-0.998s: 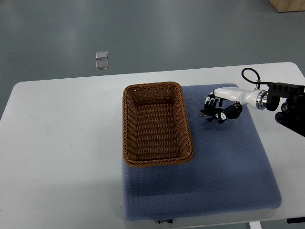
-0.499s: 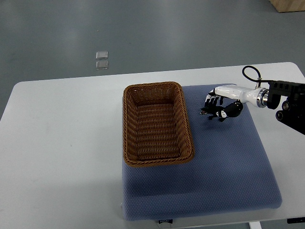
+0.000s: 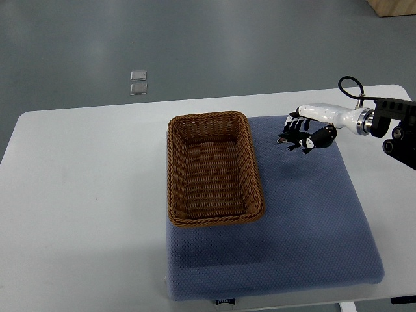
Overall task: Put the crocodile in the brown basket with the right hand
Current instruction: 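Lift the crocodile with the right hand and carry it over the basket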
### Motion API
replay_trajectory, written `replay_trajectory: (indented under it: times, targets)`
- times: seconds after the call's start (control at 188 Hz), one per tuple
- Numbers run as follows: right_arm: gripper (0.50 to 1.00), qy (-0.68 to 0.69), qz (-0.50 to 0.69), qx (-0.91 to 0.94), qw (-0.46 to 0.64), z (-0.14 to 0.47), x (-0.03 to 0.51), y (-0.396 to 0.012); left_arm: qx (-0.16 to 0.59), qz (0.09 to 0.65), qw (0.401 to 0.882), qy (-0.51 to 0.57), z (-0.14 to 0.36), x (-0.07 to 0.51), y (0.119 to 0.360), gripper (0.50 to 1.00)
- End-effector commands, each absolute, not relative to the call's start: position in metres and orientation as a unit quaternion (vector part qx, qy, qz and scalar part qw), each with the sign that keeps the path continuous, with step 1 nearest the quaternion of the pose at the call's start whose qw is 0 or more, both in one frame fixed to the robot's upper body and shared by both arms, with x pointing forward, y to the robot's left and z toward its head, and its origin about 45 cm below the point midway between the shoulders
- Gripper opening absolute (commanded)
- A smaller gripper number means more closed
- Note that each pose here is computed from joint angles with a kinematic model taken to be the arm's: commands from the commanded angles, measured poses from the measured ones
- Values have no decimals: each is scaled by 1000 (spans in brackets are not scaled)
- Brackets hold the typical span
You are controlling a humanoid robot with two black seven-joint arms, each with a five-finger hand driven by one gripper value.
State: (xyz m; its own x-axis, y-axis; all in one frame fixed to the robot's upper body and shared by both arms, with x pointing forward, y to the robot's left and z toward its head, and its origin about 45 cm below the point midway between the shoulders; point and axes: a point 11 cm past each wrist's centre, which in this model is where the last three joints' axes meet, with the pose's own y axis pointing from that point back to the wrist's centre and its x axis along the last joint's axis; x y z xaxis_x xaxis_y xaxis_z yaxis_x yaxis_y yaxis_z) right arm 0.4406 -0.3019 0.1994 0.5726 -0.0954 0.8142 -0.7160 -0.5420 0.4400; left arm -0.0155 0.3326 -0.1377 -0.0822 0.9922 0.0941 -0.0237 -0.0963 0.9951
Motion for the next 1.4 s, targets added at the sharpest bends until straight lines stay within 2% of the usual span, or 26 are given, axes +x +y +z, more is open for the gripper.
replay_trajectory:
  times: [0.0, 0.467, 0.977, 1.109, 1.396]
  targets:
    - [500, -256, 387, 789, 402, 203, 442, -304, 496, 550, 462, 488, -138, -15, 333, 1000]
    - [500, -233, 426, 795, 365, 244, 461, -268, 496, 550, 462, 488, -138, -15, 333, 1000]
    - [500, -175, 471, 817, 282, 281, 469, -172, 496, 550, 462, 488, -138, -15, 333, 1000]
    - [500, -142, 483, 827, 250, 284, 460, -126, 496, 550, 462, 488, -138, -15, 333, 1000]
    - [500, -82, 506, 823, 245, 280, 441, -98, 496, 550, 461, 488, -138, -15, 333, 1000]
